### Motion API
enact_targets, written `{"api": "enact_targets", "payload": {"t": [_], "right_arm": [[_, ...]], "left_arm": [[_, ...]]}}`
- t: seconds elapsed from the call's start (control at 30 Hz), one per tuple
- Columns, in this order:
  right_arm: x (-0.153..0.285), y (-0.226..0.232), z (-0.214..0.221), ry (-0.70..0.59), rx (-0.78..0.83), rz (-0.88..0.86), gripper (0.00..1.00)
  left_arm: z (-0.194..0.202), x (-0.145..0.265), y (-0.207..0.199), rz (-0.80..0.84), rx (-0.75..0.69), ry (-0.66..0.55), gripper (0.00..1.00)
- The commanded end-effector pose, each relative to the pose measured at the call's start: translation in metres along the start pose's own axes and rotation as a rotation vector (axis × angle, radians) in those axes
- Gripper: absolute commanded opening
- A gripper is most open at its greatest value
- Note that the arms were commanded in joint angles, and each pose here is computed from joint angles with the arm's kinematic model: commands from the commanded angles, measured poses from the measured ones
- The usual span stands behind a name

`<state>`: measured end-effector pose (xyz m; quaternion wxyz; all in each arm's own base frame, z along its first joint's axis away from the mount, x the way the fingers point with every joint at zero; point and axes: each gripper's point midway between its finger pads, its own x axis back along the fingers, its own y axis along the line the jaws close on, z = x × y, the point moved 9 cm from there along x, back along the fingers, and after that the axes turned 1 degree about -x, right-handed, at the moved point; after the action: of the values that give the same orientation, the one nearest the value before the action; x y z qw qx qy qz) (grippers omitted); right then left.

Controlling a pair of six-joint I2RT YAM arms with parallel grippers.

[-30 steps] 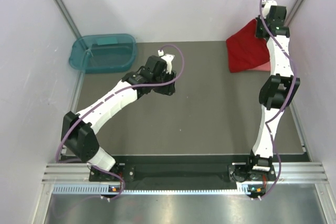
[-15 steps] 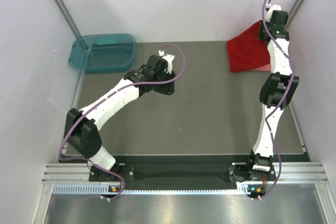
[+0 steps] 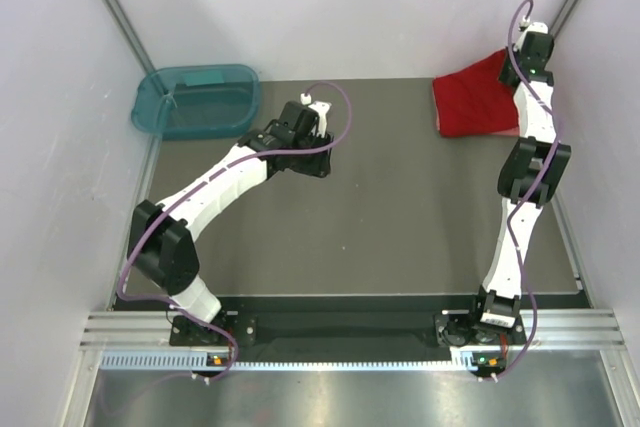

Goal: Fold and stack the t-shirts
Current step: Neatly place the folded tshirt to the corner

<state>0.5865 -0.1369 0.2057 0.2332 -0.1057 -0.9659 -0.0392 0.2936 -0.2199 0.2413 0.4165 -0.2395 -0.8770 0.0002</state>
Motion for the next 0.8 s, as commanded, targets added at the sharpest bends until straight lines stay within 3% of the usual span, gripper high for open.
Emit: {"api": "enact_targets", "payload": {"t": [0.0, 0.77], "right_arm": [[-0.006, -0.009, -0.015, -0.105, -0.043, 0.024, 0.0], [-0.036, -0.036, 0.031, -0.033, -0.129, 0.151, 0.01]], "left_arm": [[-0.013, 0.006, -0.003, 0.022, 0.002, -0.033, 0.5], [-0.013, 0.004, 0.004, 0.016, 0.019, -0.02, 0.5]]}}
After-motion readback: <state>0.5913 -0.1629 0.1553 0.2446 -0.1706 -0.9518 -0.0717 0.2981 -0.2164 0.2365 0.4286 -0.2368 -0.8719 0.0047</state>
